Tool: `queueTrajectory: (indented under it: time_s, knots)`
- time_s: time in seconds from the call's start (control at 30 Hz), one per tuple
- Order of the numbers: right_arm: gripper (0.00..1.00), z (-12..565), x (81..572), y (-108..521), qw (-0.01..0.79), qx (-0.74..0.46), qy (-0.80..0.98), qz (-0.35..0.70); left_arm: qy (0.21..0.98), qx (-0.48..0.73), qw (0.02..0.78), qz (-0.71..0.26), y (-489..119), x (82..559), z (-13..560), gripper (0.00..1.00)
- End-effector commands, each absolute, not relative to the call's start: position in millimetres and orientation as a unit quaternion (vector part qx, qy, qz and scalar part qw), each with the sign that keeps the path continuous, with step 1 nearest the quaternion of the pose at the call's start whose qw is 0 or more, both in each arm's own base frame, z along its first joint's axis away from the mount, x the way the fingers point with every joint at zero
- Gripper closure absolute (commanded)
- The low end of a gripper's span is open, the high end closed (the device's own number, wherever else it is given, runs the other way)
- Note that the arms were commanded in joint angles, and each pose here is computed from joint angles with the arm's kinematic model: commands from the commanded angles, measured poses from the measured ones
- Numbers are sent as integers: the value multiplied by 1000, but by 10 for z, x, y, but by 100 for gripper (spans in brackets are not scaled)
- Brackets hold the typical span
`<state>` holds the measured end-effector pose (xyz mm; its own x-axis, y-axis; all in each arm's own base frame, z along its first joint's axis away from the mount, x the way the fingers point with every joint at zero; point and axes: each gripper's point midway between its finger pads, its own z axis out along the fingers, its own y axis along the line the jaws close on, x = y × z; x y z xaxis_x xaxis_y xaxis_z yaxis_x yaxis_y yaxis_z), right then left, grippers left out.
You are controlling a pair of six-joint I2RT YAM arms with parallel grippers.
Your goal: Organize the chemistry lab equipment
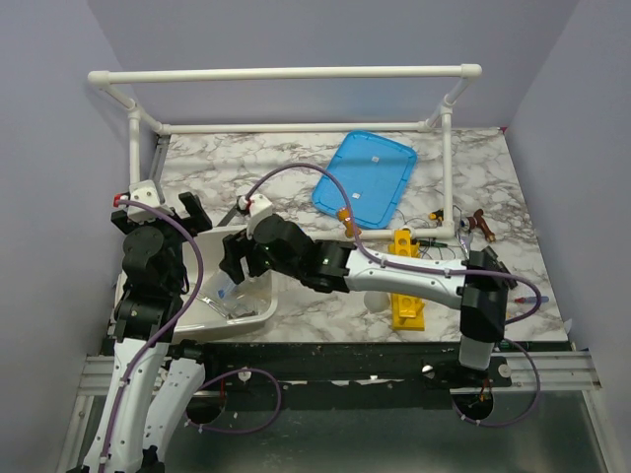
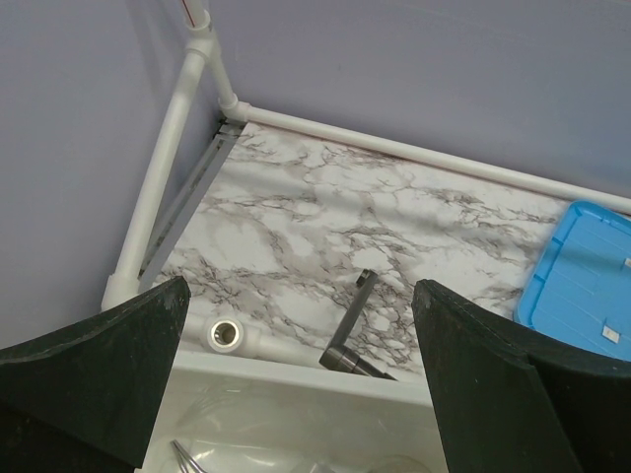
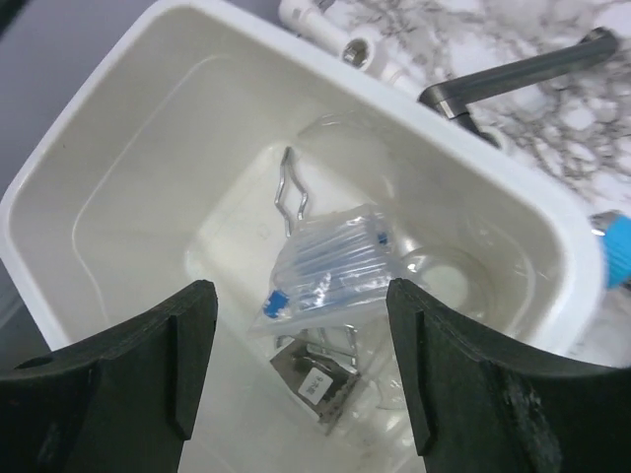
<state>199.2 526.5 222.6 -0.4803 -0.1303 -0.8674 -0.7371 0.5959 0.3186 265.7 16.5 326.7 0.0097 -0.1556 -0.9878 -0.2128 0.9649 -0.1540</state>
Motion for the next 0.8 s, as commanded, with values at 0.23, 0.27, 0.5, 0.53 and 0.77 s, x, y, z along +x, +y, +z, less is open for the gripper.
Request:
queueTrajectory:
  time_s: [0.23,0.27,0.5,0.53,0.77]
  knots:
    - [18,2434,2627,3634,526,-111,827,166,698,-131,704,13,154,2642,3312,1]
    - [18,2428,2710,3427,523,-85,834,155,698,-130,704,12,152,2643,3313,1]
    - [19,2172,3144,1797,488,137,859,72,700,-128,702,8,133,2654,3303,1]
    - [19,2106,3149,1581,482,163,859,57,701,-128,701,8,131,2657,3294,1]
    - [19,1591,2916,287,435,341,834,2,700,-126,703,3,112,2652,3308,1]
